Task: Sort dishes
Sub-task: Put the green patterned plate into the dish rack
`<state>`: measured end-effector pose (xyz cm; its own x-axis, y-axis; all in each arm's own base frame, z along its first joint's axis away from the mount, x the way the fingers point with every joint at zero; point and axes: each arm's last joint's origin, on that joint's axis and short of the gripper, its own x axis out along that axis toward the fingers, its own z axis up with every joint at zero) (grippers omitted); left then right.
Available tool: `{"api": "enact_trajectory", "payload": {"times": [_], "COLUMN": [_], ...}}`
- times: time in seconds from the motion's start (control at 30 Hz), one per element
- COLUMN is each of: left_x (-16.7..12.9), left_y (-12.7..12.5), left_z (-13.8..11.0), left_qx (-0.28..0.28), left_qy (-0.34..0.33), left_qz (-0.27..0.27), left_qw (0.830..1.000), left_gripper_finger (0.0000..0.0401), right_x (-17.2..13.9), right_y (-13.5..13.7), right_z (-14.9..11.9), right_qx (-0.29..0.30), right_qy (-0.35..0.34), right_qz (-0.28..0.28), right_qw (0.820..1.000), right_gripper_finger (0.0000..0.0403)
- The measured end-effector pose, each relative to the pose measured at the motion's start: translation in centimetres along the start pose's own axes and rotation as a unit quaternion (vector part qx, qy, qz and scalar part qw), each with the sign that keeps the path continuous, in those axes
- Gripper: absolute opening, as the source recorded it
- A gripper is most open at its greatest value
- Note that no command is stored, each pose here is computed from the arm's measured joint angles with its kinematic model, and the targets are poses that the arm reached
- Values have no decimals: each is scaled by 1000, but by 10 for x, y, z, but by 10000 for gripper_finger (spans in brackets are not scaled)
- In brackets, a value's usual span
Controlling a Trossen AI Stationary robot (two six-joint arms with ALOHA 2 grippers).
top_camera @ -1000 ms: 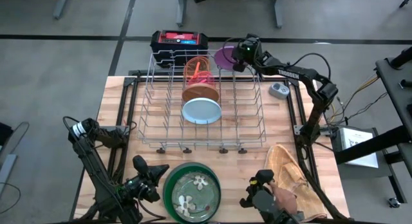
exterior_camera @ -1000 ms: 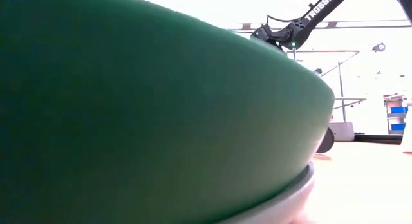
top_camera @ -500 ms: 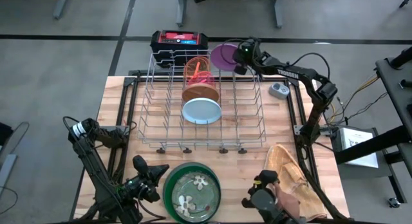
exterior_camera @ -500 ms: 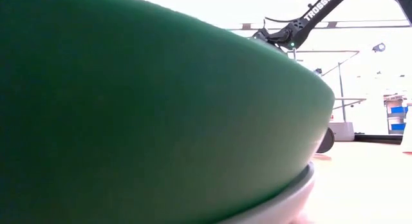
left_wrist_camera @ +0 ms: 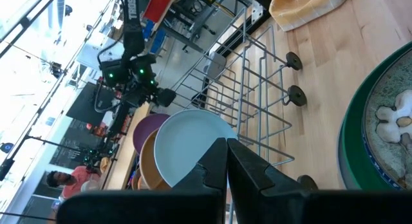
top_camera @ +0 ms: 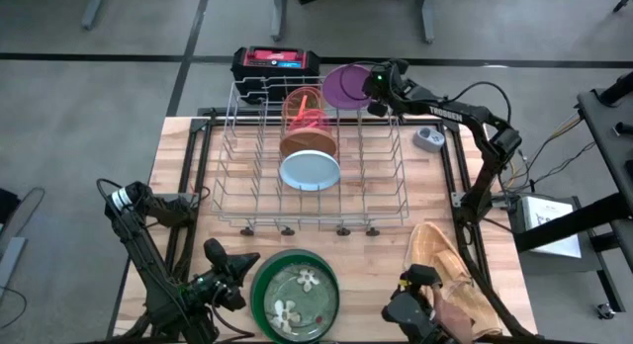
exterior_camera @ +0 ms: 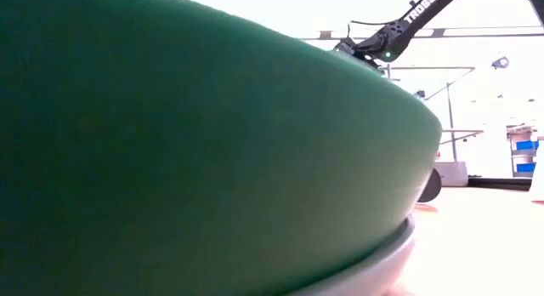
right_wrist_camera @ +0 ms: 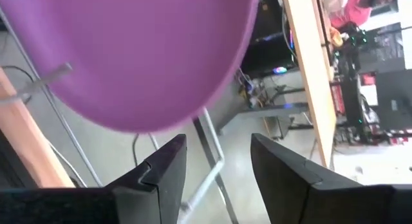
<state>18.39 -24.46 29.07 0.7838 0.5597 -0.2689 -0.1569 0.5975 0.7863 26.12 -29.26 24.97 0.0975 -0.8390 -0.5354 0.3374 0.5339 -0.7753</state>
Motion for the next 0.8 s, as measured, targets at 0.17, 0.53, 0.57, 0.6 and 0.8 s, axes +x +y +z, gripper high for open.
{"api": "enact_trajectory", "payload": {"times": [0.17,0.53,0.57,0.6,0.8], "left_x": [0,7,8,9,8], "left_y": [0,0,-1,-2,-2], "left_z": [0,1,1,1,18], "left_qx": [0,-33,-40,-49,-125], "left_qy": [0,27,38,50,102], "left_qz": [0,-9,-20,-31,-130], "left_qw": [1000,999,998,997,978], "left_gripper_finger": [0,0,0,0,0], "right_x": [-26,-146,-160,-174,-250], "right_y": [-10,-31,-29,-26,2], "right_z": [-12,-35,-36,-37,-51], "right_qx": [22,281,294,304,324], "right_qy": [40,-1,-20,-38,-143], "right_qz": [20,157,180,199,295], "right_qw": [999,947,939,931,887], "right_gripper_finger": [167,146,144,142,128]}}
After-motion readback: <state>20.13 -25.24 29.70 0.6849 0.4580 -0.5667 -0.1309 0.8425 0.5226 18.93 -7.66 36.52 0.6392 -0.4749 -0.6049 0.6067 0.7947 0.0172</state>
